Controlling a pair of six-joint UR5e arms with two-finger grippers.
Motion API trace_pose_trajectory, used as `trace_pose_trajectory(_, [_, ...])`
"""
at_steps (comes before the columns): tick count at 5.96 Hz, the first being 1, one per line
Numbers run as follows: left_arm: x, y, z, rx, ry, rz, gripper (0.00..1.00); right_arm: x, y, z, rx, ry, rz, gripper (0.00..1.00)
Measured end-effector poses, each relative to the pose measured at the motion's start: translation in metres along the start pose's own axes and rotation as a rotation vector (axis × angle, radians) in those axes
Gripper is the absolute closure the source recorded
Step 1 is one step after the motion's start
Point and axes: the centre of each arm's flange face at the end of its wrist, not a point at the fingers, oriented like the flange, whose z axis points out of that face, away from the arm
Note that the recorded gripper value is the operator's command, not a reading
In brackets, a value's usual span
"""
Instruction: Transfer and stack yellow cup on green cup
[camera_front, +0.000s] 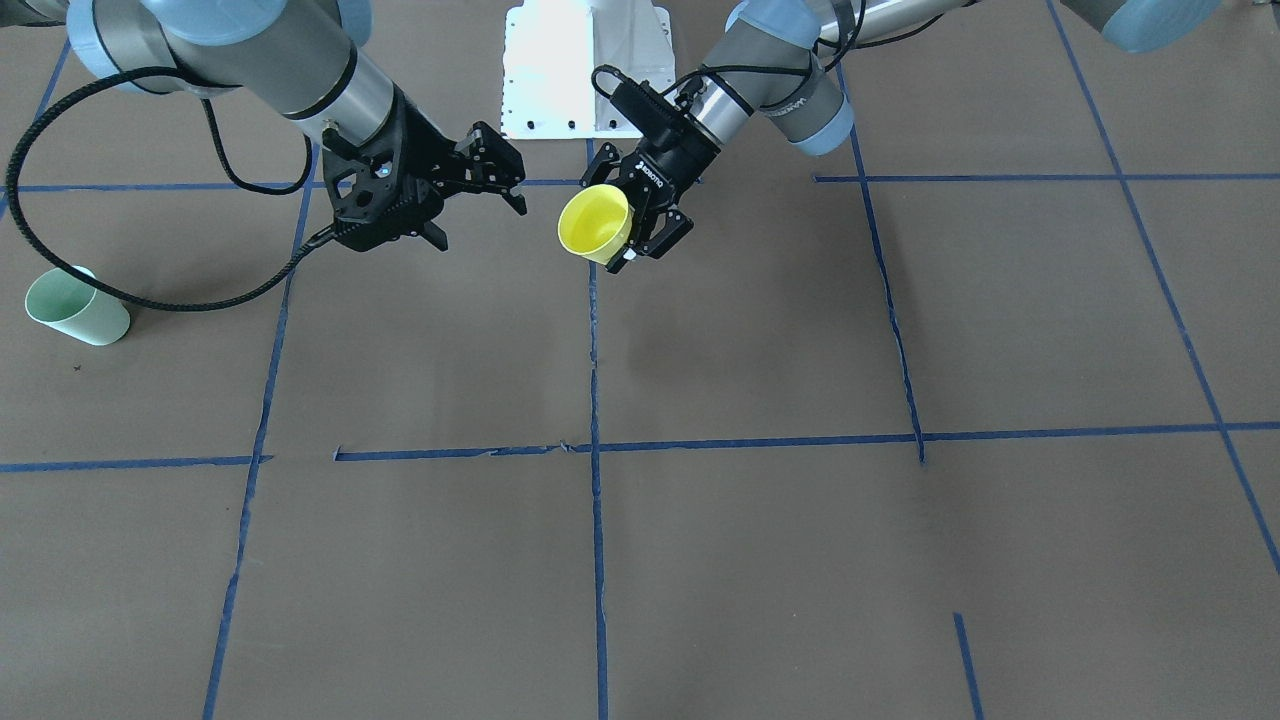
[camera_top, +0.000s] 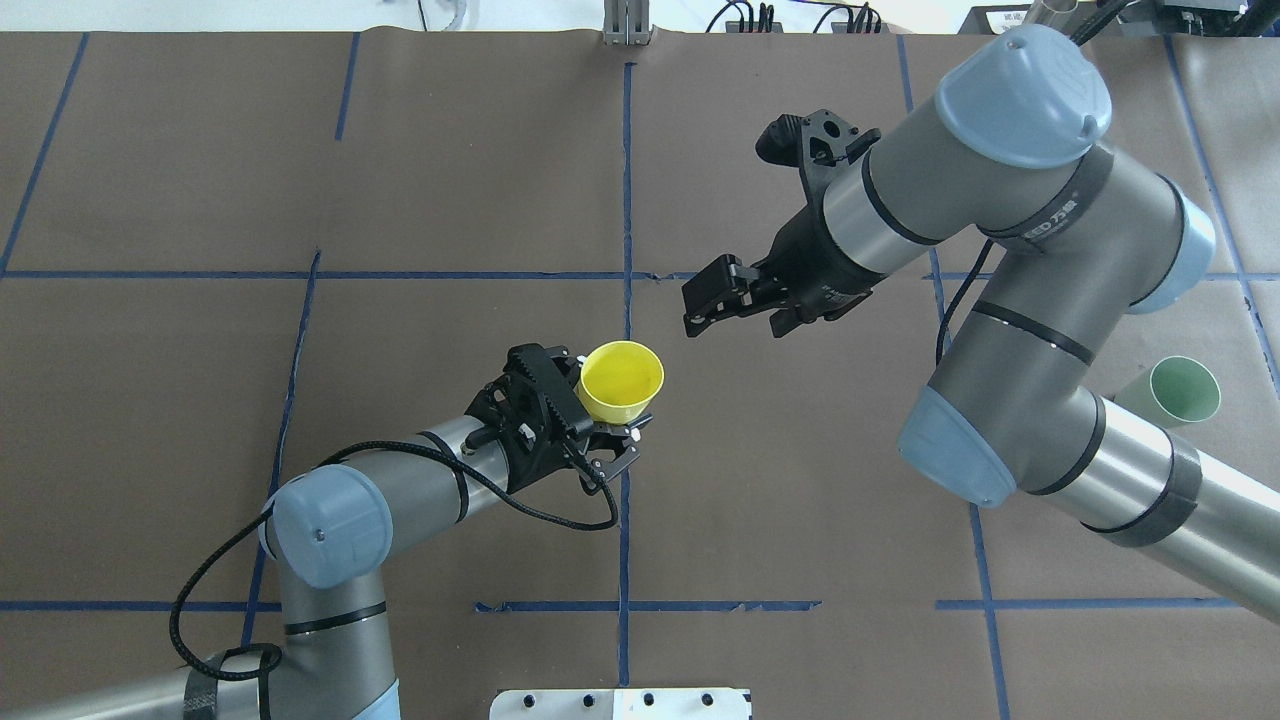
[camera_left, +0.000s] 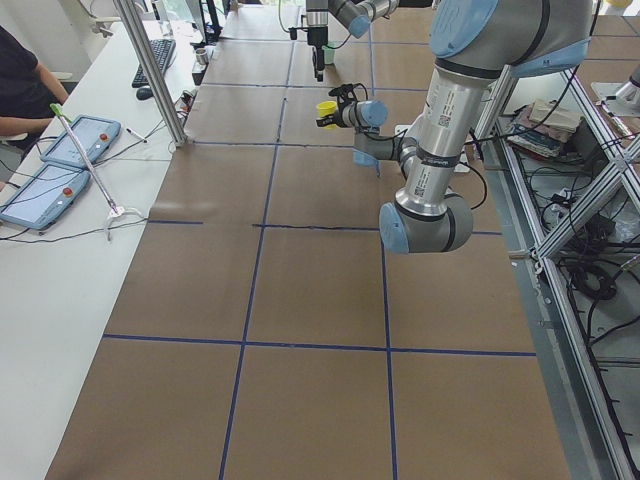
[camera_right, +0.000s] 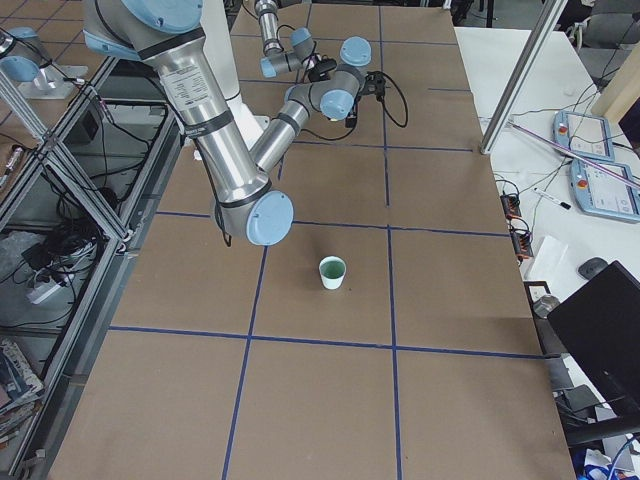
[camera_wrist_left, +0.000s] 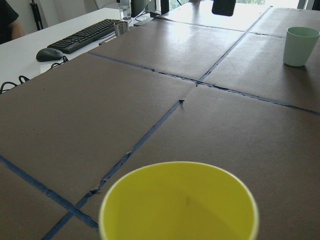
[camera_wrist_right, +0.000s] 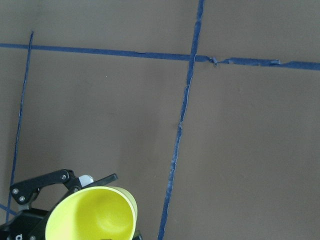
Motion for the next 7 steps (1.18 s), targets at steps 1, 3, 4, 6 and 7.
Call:
trace_pose_trajectory(1, [0.010,0.004,0.000,0.016,-0.042,-0.006,0.87,-0.007,0.010,0.012,-0.016,0.000,0.005,0.00])
trace_pose_trajectory(3, [0.032,0.012,-0.002,0.041,-0.115,-0.012,0.83,-0.014,0.021,0.028,-0.042,0.003,0.003,0.00])
trace_pose_trajectory(4, [0.036,0.012,-0.003,0.046,-0.119,-0.014,0.83,-0.016,0.027,0.037,-0.051,0.010,0.000,0.00])
trace_pose_trajectory(6, [0.040,0.008,-0.004,0.052,-0.118,-0.020,0.74,-0.018,0.033,0.048,-0.060,0.018,-0.004,0.06])
trace_pose_trajectory(7, [0.041,0.008,-0.004,0.052,-0.117,-0.020,0.71,-0.018,0.034,0.051,-0.059,0.021,-0.005,0.14])
